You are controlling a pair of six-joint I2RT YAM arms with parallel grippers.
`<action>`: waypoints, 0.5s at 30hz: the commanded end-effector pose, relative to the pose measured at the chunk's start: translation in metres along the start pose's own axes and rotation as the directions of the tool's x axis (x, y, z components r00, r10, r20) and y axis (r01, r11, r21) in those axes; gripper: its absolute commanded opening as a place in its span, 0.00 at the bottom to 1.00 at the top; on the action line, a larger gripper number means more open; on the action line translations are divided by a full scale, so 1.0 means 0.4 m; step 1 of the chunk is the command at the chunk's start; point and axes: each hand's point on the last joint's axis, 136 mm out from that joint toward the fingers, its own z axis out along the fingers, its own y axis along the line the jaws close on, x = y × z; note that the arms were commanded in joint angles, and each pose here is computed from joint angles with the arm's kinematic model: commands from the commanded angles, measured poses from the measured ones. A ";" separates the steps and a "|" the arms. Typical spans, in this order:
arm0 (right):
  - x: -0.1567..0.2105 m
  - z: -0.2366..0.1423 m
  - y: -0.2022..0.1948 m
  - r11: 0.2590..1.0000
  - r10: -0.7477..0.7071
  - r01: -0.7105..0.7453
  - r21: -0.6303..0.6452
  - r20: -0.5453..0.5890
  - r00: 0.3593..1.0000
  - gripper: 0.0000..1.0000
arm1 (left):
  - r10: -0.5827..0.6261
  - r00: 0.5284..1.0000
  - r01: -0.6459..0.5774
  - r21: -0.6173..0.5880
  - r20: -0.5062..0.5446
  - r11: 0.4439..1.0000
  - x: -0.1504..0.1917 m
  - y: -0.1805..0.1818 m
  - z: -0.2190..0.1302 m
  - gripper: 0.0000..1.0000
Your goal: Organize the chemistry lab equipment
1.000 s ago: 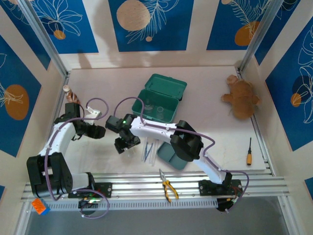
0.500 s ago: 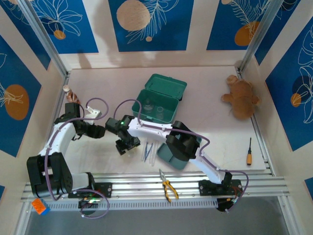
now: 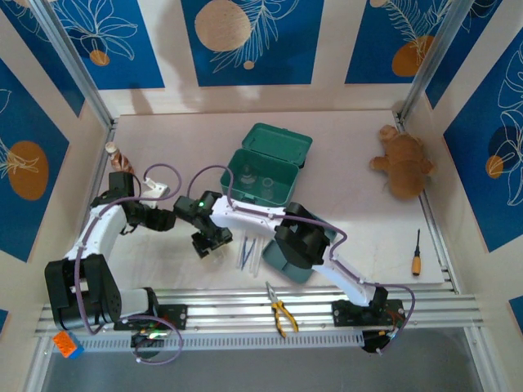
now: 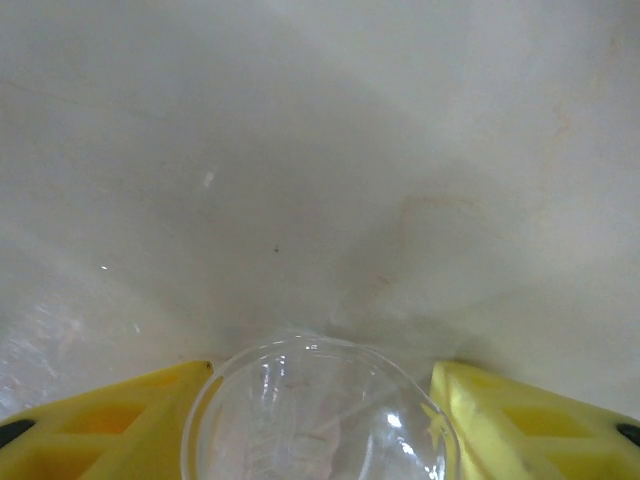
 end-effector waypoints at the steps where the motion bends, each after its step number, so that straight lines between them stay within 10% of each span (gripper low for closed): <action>1: 0.027 0.008 0.002 0.999 -0.030 0.031 0.024 -0.039 0.999 0.60 | -0.015 1.000 0.015 -0.009 0.000 1.000 0.014 0.003 -0.006 0.65; 15: -0.002 -0.023 -0.003 0.998 -0.029 0.026 0.059 0.053 0.998 0.51 | -0.030 1.000 0.030 -0.017 0.002 0.999 0.014 0.007 -0.006 0.65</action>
